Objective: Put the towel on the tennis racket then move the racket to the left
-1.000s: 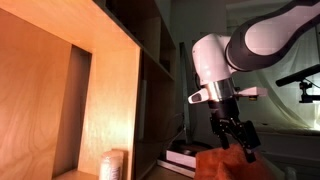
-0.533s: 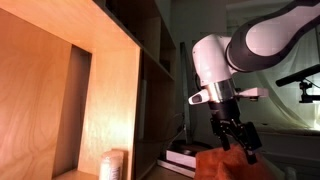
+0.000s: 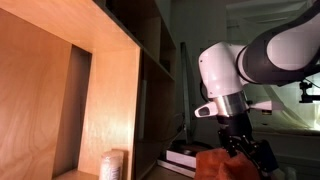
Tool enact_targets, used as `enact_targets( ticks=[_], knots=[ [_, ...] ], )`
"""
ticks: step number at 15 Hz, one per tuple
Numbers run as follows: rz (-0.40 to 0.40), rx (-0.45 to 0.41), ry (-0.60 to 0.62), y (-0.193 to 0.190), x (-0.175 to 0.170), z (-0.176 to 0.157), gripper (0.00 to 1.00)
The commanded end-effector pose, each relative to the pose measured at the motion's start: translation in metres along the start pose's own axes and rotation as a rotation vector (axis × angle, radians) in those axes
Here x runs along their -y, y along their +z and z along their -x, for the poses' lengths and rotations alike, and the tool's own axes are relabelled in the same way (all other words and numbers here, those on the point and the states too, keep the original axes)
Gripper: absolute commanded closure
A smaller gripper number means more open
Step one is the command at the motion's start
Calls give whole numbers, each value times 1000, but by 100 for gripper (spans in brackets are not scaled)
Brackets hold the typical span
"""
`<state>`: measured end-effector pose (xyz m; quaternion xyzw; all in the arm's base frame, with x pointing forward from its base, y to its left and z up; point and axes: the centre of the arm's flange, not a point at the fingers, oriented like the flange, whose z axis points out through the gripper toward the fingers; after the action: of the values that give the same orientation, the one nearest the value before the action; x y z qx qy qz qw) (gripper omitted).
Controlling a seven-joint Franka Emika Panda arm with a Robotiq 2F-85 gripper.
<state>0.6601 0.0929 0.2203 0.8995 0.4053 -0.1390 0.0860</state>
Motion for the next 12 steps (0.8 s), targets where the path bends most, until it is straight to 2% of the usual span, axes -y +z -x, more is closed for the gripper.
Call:
enact_targets(
  ticks=[1,2,3,8,12],
  knots=[
    [20,-11,26,10,17,22,0],
    [23,-12,40,15,17,22,25],
    [18,-25,36,19,18,21,26],
    [27,-48,47,26,20,27,64],
    [66,-88,47,16,30,39,94]
  ],
)
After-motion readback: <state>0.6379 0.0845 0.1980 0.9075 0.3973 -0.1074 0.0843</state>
